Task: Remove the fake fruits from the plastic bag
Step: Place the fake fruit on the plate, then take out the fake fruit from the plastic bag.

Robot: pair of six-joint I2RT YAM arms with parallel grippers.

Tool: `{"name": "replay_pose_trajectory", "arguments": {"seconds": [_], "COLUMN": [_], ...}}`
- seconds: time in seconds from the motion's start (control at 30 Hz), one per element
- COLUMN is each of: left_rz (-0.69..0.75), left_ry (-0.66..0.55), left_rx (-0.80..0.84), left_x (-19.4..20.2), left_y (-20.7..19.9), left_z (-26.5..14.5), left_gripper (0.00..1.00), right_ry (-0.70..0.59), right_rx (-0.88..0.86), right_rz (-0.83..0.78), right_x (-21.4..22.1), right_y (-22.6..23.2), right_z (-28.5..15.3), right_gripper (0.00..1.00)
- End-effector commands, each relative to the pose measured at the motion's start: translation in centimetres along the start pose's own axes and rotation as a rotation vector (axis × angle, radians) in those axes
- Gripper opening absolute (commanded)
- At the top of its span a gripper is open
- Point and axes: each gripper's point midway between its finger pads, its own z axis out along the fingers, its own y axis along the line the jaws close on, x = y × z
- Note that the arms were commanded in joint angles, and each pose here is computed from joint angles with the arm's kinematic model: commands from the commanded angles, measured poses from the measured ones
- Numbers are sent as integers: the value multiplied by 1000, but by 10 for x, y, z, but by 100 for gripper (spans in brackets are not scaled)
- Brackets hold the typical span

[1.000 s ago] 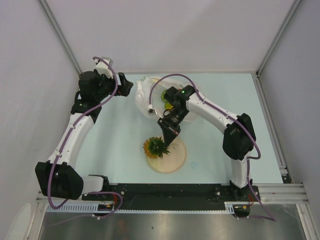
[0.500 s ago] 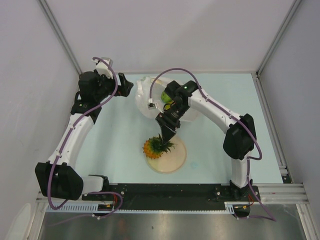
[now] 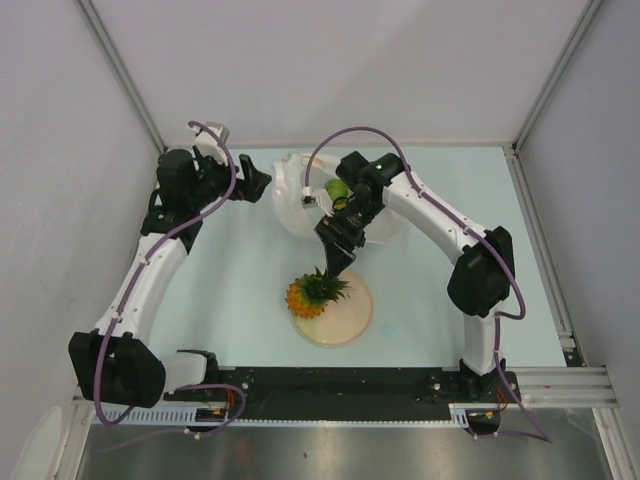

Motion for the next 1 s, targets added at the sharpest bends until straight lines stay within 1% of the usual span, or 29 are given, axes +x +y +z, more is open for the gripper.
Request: {"name": "replay_pose_trajectory", "arguments": {"seconds": [0.0,0.03,0.13,0.17,0.23,0.3,0.33,0.37,0.47,0.53,0.57,0.6,0.63,0.73,0.77,0.8,0.83,0.9,0.93,0.97], "left_rz": [53,55,35,23,-10,-28,-42,-42,-47,-65,-67,-64,-59,-55,-59,-61,-64,-57,-58,-57], "left_ry": [-12,-13,4,16,40,45,50,49,44,45,47,48,52,80,86,92,94,100,99,92], "left_rx": [108,128,186,190,209,225,216,218,224,225,239,248,258,320,329,321,314,318,315,313], "left_x": [0,1,7,10,16,19,22,24,25,27,27,28,30,38,41,43,44,50,52,54], "left_y": [-22,-26,-39,-40,-45,-49,-48,-49,-50,-50,-52,-54,-56,-65,-67,-65,-65,-64,-64,-63], "left_z": [-16,-19,-25,-26,-25,-22,-20,-18,-7,0,2,4,5,5,4,4,3,3,3,4], "left_gripper": [100,100,100,100,100,100,100,100,100,100,100,100,100,68,26,4,0,0,0,0], "right_ry": [-9,-51,-129,-155,-184,-227,-257,-259,-288,-267,-270,-231,-218,-161,-167,-155,-128,-95,-108,-84], "right_rx": [50,74,123,159,238,331,418,448,566,635,674,696,772,855,883,901,922,937,954,964], "right_rz": [41,9,-15,-26,14,18,1,2,-31,-41,-75,-71,-80,-52,-56,-58,-53,-81,-109,-111], "right_x": [1,-8,-18,-24,-27,-38,-48,-49,-64,-65,-70,-65,-65,-51,-52,-48,-42,-37,-41,-31], "right_y": [14,17,16,8,-10,-36,-56,-68,-105,-127,-139,-157,-174,-215,-225,-234,-247,-260,-267,-276], "right_z": [-41,-54,-80,-84,-94,-99,-105,-102,-104,-101,-102,-90,-95,-88,-90,-91,-88,-86,-86,-80], "right_gripper": [83,83,83,82,80,75,74,70,66,65,63,63,62,62,64,64,65,70,72,76]}}
